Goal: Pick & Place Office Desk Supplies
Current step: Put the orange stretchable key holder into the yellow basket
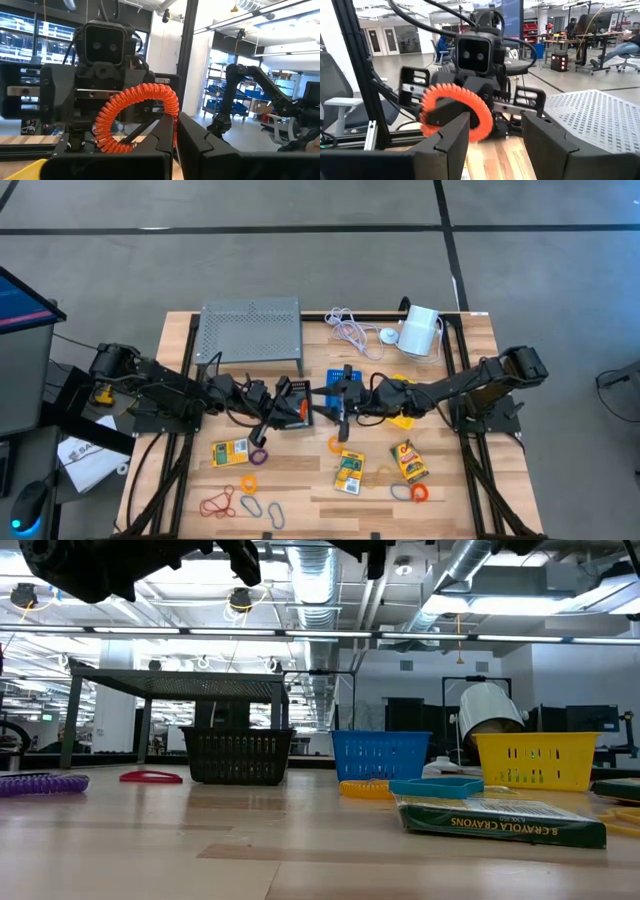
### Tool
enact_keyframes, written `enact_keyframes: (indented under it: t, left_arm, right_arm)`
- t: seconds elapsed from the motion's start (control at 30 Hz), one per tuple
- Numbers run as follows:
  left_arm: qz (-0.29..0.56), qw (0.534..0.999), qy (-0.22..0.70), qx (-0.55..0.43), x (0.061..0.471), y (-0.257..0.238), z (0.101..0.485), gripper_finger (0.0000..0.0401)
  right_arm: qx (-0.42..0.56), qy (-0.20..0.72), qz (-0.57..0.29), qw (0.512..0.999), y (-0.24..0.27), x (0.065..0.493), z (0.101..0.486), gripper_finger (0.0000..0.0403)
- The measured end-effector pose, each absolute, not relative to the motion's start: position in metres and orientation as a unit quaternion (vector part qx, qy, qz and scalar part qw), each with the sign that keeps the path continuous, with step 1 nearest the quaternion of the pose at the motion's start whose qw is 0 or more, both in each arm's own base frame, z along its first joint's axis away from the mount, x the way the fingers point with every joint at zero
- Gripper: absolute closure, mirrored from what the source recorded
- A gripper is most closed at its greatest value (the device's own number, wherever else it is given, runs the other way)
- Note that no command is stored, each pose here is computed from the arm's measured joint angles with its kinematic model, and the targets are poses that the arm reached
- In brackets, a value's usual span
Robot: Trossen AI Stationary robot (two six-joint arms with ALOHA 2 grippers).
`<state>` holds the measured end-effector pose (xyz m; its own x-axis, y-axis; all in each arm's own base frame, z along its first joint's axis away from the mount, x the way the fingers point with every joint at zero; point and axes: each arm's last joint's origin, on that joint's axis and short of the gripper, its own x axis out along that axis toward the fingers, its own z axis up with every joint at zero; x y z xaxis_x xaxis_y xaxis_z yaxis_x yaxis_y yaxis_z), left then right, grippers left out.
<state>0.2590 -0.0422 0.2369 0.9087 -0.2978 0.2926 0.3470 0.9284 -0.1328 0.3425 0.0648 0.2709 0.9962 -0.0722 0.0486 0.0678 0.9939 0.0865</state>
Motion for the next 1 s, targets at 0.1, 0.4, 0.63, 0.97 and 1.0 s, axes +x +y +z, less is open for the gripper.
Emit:
enact_keyframes:
  t: [0.1,0.4,0.63,0.97,1.0]
  left_arm:
    - [-0.166,0.973,-0.135,-0.091,0.259,-0.042,0.237,0.0399]
    - [-0.166,0.973,-0.135,-0.09,0.259,-0.042,0.237,0.0399]
    - [-0.166,0.973,-0.131,-0.092,0.259,-0.042,0.236,0.0397]
    - [-0.151,0.974,-0.13,-0.108,0.26,-0.041,0.236,0.0363]
    - [-0.148,0.974,-0.13,-0.109,0.26,-0.041,0.236,0.0357]
  right_arm:
    - [0.046,-0.03,-0.027,0.998,0.065,0.347,0.266,0.0228]
    - [0.035,-0.03,-0.023,0.999,0.069,0.366,0.267,0.0229]
    - [0.021,-0.004,-0.025,0.999,0.07,0.373,0.268,0.0308]
    - [-0.003,0.001,-0.025,1.0,0.071,0.372,0.268,0.0395]
    - [-0.002,0.003,-0.025,1.0,0.071,0.372,0.268,0.0395]
